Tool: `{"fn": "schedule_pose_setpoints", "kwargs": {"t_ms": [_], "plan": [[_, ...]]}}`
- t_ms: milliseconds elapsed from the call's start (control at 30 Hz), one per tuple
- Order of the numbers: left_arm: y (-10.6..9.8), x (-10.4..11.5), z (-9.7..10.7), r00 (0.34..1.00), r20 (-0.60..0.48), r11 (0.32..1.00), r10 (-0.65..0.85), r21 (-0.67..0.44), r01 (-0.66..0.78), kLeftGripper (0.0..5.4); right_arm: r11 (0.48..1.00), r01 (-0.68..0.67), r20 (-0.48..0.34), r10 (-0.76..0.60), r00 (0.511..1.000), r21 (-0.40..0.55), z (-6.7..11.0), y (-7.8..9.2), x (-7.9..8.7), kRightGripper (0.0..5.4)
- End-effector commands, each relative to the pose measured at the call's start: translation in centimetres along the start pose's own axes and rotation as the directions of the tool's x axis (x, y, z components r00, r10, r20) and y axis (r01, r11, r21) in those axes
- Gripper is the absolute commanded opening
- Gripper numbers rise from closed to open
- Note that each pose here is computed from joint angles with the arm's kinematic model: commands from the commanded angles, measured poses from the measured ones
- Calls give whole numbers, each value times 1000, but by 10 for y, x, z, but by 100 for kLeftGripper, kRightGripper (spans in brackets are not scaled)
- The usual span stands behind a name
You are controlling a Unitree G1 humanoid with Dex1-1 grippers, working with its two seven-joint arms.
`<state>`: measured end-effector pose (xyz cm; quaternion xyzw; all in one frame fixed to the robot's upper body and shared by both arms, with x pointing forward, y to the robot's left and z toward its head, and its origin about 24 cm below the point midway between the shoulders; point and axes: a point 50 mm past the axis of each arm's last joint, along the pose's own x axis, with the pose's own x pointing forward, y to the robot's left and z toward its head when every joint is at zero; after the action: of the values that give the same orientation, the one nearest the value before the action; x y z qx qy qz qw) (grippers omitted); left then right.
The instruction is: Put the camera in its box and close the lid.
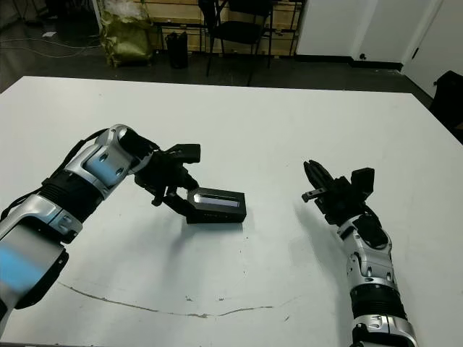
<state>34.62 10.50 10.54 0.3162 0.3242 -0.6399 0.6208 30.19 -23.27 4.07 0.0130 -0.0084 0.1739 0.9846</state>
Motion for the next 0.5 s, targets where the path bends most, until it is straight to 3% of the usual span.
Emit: {"fn": "schedule_pose_setpoints", "kwargs": {"t_ms": [33, 167, 333, 433, 500], "plan": [[-3, 2, -17, 998, -58, 999, -12, -35, 10, 242, 1000, 6, -16, -6, 1000, 2, -5, -1, -4, 0], [-4, 3, -25, 998, -58, 1000, -8, -29, 6, 241, 1000, -1, -14, 1, 1000, 30, -5, -1, -4, 0], [-6, 7, -39, 998, -49, 984, -44, -173, 35, 239, 1000, 2, -16, -2, 1000, 17, -3, -1, -4, 0], [-8, 9, -44, 997, -76, 995, -19, -95, 12, 239, 1000, 10, -22, -10, 1000, 3, -2, 0, -4, 0], [-9, 10, -49, 998, -62, 993, -6, -117, -1, 239, 1000, 6, -17, -6, 1000, 15, -1, 0, -5, 0]]}}
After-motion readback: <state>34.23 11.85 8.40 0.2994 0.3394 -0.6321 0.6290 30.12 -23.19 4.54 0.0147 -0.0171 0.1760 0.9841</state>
